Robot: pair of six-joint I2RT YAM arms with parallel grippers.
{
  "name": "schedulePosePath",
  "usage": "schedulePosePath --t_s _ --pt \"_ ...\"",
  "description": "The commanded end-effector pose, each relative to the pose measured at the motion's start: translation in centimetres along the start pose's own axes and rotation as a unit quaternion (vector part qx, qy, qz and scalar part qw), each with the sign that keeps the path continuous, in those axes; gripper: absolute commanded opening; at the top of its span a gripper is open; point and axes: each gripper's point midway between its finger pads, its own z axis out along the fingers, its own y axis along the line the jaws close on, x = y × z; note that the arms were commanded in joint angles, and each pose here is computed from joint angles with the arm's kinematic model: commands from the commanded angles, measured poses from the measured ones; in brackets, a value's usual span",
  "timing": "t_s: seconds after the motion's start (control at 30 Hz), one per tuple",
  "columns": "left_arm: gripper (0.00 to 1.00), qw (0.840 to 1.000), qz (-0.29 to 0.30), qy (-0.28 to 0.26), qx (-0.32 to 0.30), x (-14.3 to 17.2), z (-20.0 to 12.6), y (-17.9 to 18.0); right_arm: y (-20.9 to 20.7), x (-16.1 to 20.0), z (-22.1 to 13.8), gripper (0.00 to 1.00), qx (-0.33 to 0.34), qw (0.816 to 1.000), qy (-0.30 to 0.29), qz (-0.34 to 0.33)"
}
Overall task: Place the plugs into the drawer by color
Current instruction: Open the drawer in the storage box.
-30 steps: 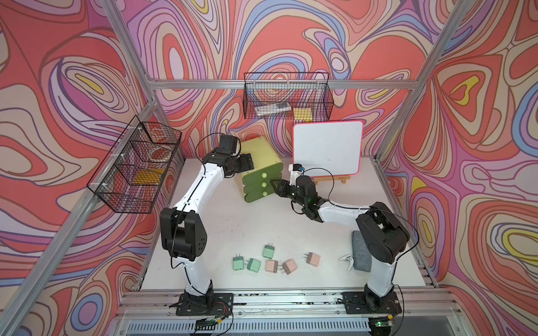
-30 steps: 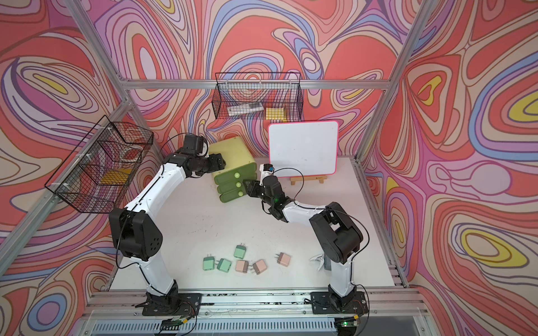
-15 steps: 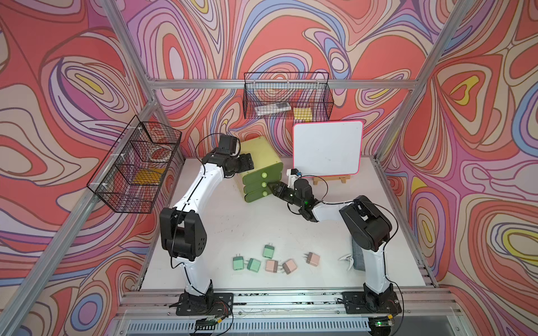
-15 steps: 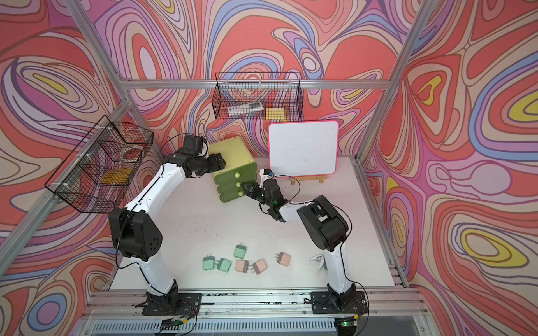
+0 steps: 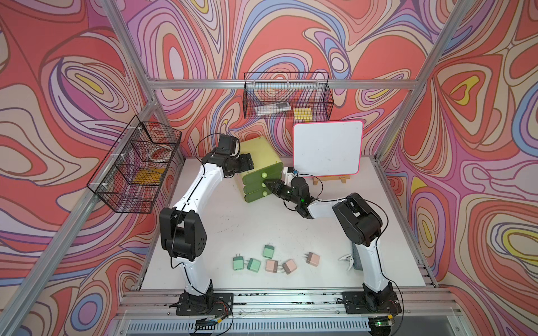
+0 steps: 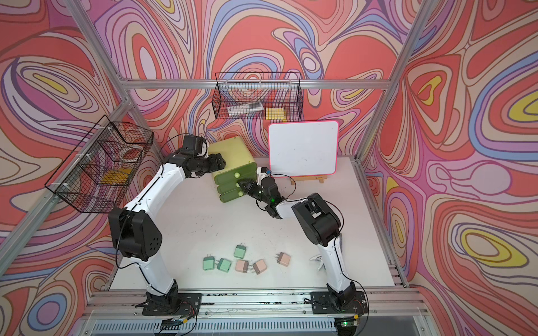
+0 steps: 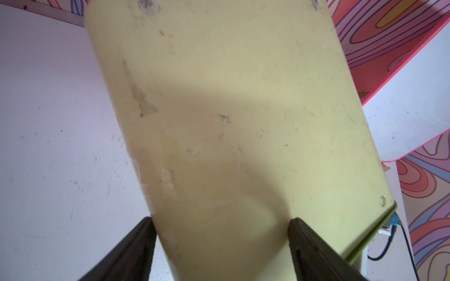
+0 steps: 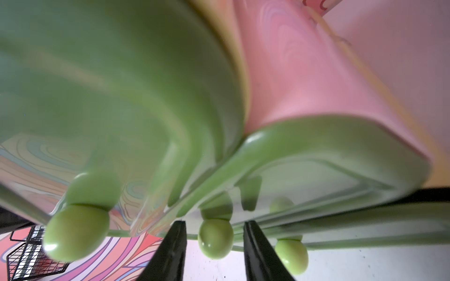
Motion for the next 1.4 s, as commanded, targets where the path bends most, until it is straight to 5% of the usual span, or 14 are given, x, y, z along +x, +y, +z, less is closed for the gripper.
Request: schedulePosePath --t_s 0.0,0.73,1.13,1.37 --pt "0.84 0.996 -0.005 0.078 -0.042 4.3 1.8 2.7 -0.3 0.2 0.6 0.41 -0.011 1.0 0.009 0.012" --pt "0.84 0.996 -0.007 0.077 -0.044 4.3 1.8 2.7 0.0 0.9 1.0 0.32 -0.042 0.998 0.022 0.039" --pt "0.84 0.996 -0.007 0.079 -0.048 4.4 2.0 3.0 0.6 1.2 0.3 0.1 -0.042 0.998 0.03 0.029" --pt "0.84 0.995 -0.006 0.078 -0.054 4.3 2.1 3.2 0.9 1.3 -0.8 0.07 -0.036 0.999 0.03 0.021"
